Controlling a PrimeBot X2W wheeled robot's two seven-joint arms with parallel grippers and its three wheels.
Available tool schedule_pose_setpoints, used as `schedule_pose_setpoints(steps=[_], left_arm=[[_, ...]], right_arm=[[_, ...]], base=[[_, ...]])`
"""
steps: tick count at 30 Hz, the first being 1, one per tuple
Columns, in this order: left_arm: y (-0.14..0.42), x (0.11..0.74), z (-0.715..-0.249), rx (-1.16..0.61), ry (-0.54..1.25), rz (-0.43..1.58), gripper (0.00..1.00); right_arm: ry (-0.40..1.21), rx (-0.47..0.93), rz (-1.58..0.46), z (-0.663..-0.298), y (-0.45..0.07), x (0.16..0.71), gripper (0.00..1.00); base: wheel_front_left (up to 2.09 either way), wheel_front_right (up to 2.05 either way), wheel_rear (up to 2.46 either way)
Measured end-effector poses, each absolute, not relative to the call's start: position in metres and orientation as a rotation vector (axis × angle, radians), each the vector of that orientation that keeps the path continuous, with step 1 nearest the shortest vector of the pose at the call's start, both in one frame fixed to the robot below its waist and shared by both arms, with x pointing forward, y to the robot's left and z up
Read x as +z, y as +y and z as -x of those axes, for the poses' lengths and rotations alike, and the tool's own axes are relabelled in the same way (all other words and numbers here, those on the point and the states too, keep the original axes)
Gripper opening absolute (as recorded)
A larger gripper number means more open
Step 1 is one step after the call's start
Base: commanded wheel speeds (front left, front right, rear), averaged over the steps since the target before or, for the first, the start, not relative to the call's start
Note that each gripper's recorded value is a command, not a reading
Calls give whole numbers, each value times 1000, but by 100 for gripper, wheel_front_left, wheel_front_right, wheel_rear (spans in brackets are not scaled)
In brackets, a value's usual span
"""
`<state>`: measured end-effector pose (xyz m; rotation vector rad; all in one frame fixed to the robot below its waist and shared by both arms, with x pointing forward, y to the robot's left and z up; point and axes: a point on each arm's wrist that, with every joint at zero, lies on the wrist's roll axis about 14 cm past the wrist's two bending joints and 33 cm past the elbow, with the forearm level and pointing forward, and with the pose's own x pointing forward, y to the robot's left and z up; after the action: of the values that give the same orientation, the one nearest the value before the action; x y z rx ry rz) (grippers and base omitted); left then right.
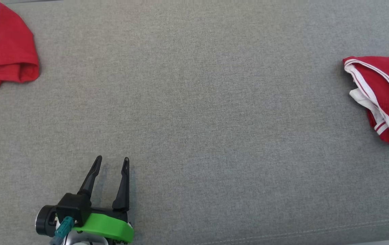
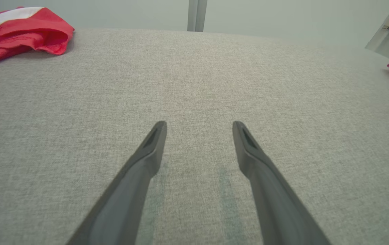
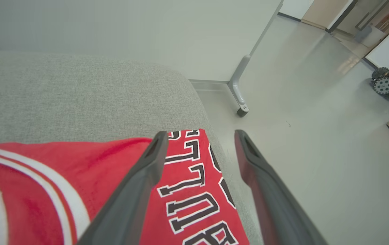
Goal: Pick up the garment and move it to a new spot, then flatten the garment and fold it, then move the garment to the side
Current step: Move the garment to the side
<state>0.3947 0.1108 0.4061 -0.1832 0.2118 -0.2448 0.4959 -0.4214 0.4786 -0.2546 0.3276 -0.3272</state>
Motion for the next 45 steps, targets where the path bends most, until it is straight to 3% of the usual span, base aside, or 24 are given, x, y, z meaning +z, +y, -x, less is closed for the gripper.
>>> schedule_pose_setpoints(steps=[6,13,20,29,36,45], left_arm=[[119,423,-388,-219,169,177,100],[140,449,-373,-151,97,153,100],[170,469,-350,-45,32,148,100],[201,474,-325,60,8,164,100],[197,464,-320,47,40,179,100],[189,460,-323,17,55,183,100]], right_arm=[[105,-221,306,-516,-379,536,100],[-82,-120,282,-476,-325,562,100],[-121,0,162,-412,-264,542,100],[-81,138,40,-363,-181,509,100],[-15,94,32,-337,-178,485,100],[-65,14,41,-334,-202,501,100]], base=[[0,0,0],[0,0,0],[0,0,0],[0,0,0],[0,0,0],[0,0,0]])
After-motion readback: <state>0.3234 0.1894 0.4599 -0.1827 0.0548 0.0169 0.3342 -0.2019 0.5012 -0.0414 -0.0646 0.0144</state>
